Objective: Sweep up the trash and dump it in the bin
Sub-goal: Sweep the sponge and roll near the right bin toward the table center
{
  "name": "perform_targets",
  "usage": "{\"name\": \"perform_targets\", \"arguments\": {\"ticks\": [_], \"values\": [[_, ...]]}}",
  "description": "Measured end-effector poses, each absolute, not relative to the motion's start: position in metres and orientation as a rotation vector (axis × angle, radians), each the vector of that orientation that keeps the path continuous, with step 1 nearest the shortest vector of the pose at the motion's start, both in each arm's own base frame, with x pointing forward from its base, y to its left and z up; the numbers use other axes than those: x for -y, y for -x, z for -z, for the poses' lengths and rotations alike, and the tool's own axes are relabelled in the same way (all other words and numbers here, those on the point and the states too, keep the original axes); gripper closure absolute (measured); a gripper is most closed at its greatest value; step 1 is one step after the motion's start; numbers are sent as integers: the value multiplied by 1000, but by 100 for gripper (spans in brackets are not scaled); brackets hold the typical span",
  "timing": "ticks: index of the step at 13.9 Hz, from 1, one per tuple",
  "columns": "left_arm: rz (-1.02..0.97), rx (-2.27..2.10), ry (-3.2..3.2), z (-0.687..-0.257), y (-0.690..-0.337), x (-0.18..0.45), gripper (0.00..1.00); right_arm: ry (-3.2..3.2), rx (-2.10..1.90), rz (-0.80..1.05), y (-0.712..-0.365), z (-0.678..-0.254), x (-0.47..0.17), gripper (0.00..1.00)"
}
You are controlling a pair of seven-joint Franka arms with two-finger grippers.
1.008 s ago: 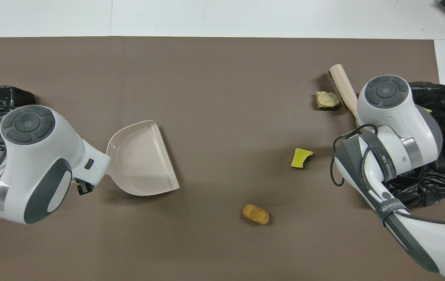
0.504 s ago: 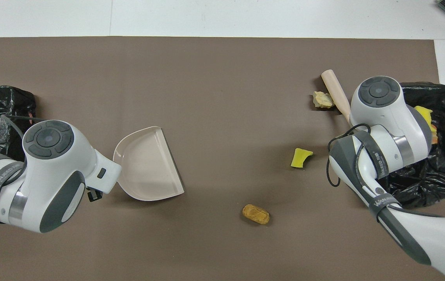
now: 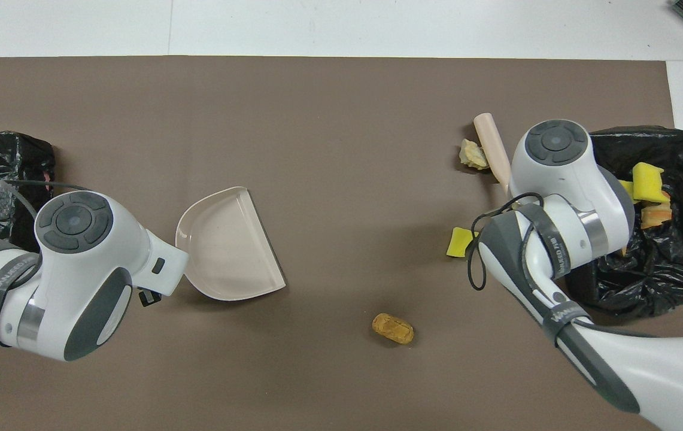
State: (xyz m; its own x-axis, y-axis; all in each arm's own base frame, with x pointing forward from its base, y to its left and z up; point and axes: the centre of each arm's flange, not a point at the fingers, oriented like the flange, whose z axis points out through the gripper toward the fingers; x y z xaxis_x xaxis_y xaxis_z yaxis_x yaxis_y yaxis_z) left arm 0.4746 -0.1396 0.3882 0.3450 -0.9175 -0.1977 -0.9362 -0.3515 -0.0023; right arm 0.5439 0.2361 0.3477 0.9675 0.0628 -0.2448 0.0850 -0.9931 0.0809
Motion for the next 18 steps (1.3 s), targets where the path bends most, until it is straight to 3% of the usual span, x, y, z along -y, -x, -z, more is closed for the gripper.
{"name": "perform_targets", "arguments": {"ticks": [5, 8, 12, 18], "values": [[-229, -1717, 2479, -389, -476, 140, 69, -3015, 14, 383, -540, -403, -234, 73], [-235, -1770, 2444, -389, -476, 139, 69, -2969, 63, 459, -518, -433, -209, 73], [-231, -1814, 2415, -389, -477, 137, 69, -2912, 142, 542, -477, -413, -167, 73], [-233, -1861, 2382, -389, -478, 136, 69, -2919, 256, 521, -410, -369, -134, 73]]}}
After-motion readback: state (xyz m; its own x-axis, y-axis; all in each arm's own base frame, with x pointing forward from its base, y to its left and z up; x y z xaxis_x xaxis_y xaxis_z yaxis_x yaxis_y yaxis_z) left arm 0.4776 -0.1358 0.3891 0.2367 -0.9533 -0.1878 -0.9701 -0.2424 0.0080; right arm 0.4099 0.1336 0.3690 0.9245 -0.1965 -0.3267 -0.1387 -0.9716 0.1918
